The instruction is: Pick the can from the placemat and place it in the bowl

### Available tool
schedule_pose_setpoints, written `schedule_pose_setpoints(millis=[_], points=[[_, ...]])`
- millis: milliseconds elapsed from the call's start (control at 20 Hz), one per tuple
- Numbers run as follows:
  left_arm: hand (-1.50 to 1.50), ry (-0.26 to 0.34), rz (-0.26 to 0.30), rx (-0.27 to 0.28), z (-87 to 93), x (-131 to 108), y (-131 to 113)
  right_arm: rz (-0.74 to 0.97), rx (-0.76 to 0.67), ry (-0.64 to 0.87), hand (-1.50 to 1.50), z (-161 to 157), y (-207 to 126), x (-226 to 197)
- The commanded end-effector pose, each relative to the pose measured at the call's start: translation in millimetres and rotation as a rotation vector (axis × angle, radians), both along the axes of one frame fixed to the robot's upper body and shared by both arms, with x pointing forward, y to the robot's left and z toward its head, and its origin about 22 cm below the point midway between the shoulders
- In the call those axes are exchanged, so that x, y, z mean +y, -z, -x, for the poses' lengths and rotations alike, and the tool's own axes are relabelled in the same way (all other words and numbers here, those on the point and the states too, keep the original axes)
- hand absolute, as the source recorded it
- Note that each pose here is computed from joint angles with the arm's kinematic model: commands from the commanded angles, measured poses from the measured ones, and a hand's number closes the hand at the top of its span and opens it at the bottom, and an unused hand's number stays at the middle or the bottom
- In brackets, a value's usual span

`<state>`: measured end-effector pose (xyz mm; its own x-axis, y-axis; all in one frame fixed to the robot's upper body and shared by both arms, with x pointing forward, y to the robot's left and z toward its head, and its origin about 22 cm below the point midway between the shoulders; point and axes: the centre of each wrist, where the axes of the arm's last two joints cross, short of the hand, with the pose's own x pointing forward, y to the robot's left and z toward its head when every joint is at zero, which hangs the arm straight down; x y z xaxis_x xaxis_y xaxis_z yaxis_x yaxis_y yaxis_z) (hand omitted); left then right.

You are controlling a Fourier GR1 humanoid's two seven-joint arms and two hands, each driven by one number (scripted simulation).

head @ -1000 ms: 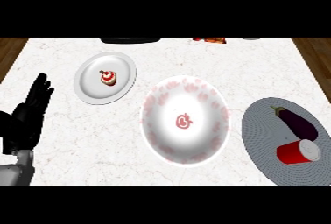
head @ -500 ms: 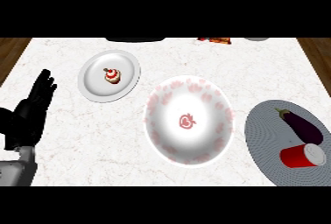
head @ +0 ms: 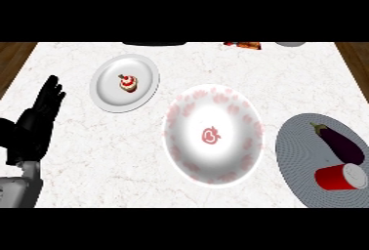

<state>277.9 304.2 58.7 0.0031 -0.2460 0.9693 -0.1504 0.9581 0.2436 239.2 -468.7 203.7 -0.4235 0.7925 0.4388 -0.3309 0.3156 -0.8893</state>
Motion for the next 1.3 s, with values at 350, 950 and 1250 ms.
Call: schedule_pose_setpoints(millis=[350, 950, 1250], points=[[0.00, -0.011, 0.003, -0.005, 3.7, -4, -11, 0.253, 0.263, -0.141, -1.50, -23, 25, 53], [0.00, -0.015, 0.000, -0.002, 1.4, 2, -5, 0.503, 0.302, -0.169, -1.50, -33, 65, 69], [0.00, -0.026, -0.023, -0.016, -6.7, -13, -9, 0.450, 0.134, -0.162, -1.50, -24, 85, 73]])
